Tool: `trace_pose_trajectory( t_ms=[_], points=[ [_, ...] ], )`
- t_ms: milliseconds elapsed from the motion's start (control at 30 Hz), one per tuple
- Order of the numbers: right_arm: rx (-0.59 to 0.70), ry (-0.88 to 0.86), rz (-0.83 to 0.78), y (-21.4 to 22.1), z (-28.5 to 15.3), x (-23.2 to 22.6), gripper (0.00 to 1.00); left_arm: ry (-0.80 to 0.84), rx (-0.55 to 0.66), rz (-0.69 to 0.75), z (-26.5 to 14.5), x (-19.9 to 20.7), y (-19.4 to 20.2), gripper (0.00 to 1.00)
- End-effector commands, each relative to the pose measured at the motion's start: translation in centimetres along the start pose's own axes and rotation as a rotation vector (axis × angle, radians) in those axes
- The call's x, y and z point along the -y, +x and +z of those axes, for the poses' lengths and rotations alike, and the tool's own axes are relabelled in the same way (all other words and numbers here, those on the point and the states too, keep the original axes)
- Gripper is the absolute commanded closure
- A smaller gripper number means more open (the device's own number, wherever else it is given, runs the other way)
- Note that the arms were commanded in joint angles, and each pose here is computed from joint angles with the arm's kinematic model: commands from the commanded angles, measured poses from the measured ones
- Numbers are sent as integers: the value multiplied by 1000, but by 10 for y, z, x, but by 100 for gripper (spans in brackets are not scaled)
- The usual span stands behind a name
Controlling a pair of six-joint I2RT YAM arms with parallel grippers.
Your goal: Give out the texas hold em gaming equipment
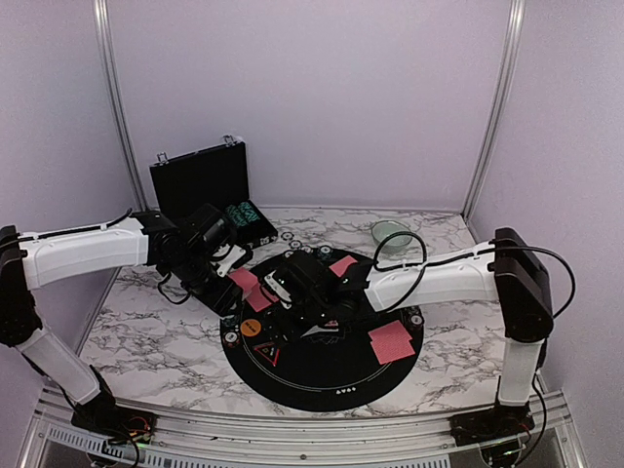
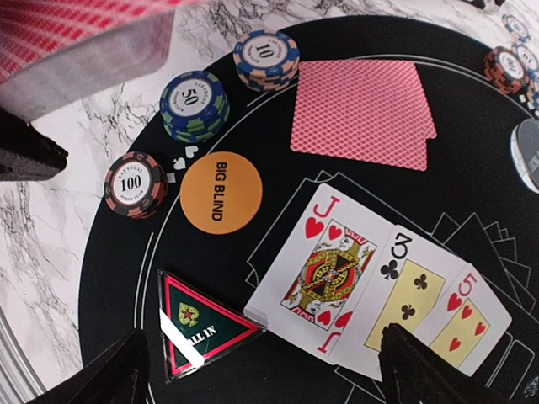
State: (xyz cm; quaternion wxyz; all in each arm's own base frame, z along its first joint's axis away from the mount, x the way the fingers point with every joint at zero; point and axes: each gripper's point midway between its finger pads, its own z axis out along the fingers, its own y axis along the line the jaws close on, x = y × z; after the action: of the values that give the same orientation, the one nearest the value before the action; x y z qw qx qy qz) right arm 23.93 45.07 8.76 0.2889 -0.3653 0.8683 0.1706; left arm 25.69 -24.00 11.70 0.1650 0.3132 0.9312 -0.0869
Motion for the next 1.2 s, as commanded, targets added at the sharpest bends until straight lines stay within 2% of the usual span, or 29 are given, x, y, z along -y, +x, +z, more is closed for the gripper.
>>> trace_pose_trajectory(
  t_ms=[0, 267, 333, 533, 1167],
  points=[
    [-114, -22, 60, 18, 3, -8, 7, 4, 54, -17, -10, -4, -7, 50],
    [-160, -25, 60, 19, 11, -12, 6, 0, 47, -33, -8, -9, -6, 50],
    [-188, -27, 59, 22, 15, -14, 2, -1, 47, -35, -8, -10, -6, 50],
    [-200, -41, 49, 26, 20, -24, 2, -2, 47, -41, -8, -12, -5, 50],
    [-219, 6, 4, 31, 41, -30, 17, 2, 59, -54, -10, -15, -4, 50]
  ],
)
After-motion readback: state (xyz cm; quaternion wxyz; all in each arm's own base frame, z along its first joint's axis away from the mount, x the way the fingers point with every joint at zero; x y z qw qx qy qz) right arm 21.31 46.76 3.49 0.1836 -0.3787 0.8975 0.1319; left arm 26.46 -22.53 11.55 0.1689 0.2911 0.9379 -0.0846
